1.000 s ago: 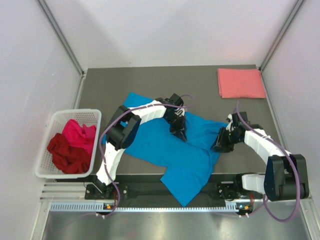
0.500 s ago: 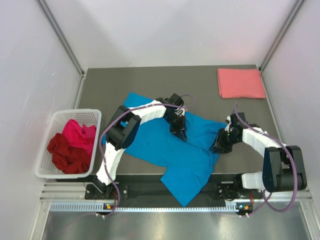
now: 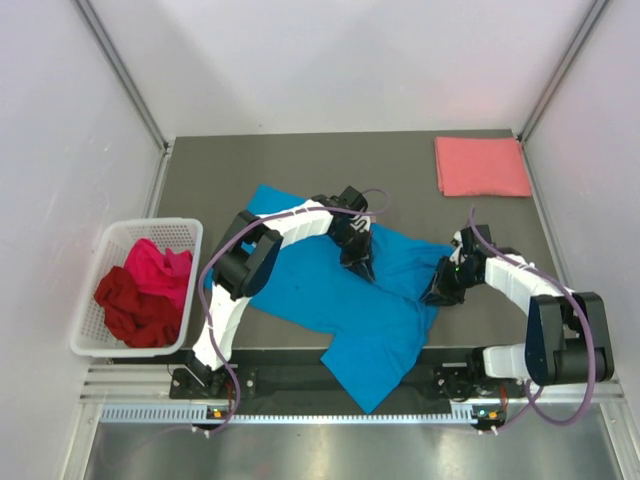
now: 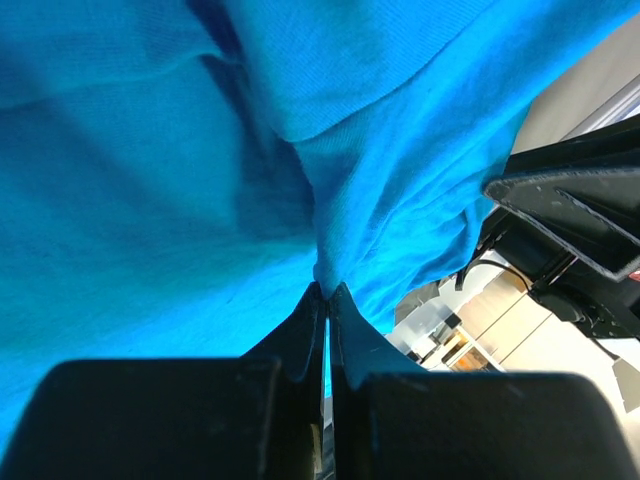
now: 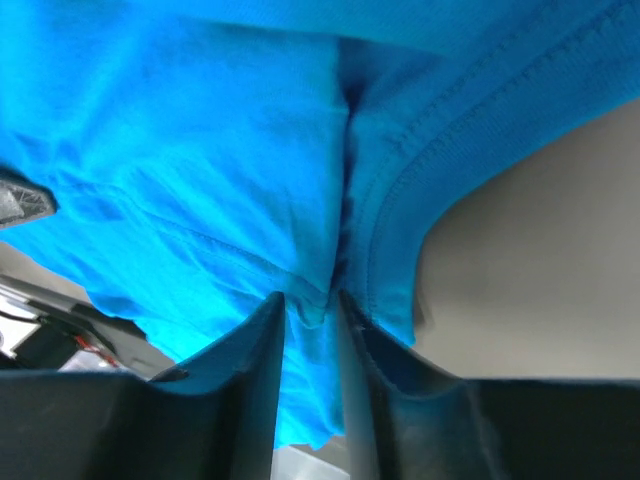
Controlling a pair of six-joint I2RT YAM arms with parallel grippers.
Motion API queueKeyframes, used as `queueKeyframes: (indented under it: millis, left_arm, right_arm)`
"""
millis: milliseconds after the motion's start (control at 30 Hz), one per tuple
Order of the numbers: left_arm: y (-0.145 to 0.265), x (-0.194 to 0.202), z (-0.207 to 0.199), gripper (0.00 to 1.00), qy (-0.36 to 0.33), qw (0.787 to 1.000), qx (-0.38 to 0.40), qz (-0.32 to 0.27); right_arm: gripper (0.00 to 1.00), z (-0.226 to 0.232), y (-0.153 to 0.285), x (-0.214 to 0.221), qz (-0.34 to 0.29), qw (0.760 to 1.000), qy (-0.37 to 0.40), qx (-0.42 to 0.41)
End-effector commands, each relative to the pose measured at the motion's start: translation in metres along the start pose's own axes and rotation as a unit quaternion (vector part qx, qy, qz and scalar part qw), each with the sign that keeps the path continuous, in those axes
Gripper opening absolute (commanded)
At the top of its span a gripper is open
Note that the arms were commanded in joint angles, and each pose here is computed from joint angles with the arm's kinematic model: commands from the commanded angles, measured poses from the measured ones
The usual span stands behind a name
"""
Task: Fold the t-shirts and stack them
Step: Fold the tshirt
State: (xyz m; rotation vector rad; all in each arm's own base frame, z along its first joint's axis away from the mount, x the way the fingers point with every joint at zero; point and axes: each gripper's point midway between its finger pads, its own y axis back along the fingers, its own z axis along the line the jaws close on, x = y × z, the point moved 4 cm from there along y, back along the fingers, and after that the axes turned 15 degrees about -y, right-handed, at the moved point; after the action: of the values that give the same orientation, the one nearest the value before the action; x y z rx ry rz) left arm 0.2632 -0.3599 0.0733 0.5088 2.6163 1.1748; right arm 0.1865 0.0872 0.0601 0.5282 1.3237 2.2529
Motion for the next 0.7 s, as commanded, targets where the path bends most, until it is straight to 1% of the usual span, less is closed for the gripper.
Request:
queueKeyframes:
  millis: [0, 67, 167, 467, 667]
  left_arm:
    - [0.006, -0.007, -0.009, 0.0, -0.019, 1.0, 0.019, -0.006]
    - [0.006, -0.007, -0.009, 0.0, -0.02, 1.0, 0.019, -0.005]
    - [0.006, -0.007, -0.009, 0.0, -0.021, 1.0, 0.02, -0.004]
    - [0.006, -0.009, -0.009, 0.0, -0.026, 0.999, 0.022, -0.004]
    - [0.005, -0.009, -0.009, 0.0, -0.024, 0.999, 0.024, 0.0]
  right_arm:
    - [0.3, 0.013, 0.009, -0.005, -0.021, 0.999, 0.021, -0.015]
    - [0.32, 0.013, 0.008, -0.004, -0.017, 1.0, 0.019, -0.017]
    - [0.32, 0.017, 0.012, -0.005, -0.028, 0.999, 0.022, -0.02]
    - [0.3, 0.018, 0.011, -0.011, -0.04, 0.999, 0.023, -0.012]
    - [0.29, 0.012, -0.002, -0.012, -0.029, 0.999, 0.019, -0.004]
